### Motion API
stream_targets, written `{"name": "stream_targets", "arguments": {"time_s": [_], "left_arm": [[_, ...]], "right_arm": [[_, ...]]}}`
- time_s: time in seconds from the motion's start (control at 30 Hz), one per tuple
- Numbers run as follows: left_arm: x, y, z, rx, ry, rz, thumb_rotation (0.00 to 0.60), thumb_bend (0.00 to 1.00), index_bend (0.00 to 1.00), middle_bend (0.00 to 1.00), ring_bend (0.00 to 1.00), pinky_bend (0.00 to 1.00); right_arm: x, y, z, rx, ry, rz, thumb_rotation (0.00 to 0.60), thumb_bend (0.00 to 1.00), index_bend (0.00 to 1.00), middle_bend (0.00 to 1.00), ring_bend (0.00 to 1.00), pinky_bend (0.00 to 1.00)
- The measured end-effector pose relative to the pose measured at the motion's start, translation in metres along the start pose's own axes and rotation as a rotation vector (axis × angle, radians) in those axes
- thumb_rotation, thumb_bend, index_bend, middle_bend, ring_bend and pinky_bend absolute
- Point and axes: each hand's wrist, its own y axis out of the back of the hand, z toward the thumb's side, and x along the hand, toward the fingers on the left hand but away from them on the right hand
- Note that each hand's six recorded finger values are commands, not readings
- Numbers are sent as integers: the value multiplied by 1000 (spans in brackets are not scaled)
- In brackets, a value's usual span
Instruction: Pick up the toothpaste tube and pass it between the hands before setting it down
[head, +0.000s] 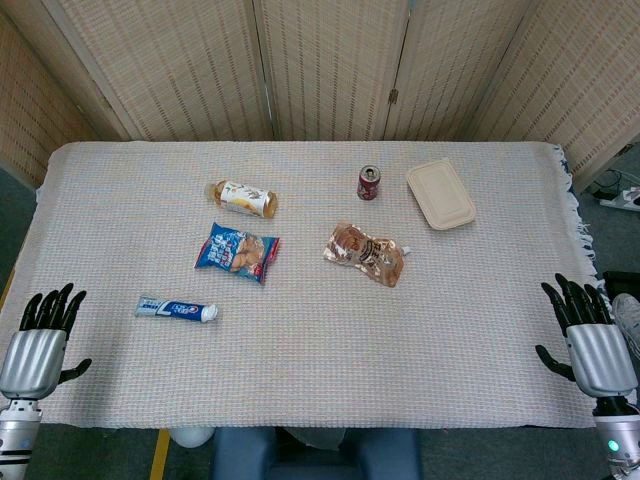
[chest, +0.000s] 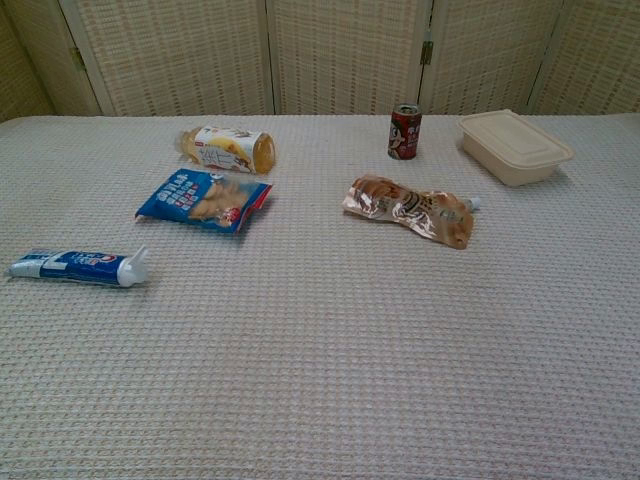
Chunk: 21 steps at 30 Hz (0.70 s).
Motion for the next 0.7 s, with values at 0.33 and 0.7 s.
{"name": "stream_targets", "arguments": {"time_s": [0.33, 0.7], "left_arm": [[6, -2, 6, 6, -20, 5, 600, 126, 50, 0, 0, 0], [25, 7, 20, 6, -71, 35, 600, 127, 67, 18, 1, 0]], "right_arm": [[0, 3, 2, -2, 6, -8, 600, 308, 0, 0, 21, 0], [-2, 19, 1, 3, 3, -50, 600, 308, 0, 0, 21, 0]]}}
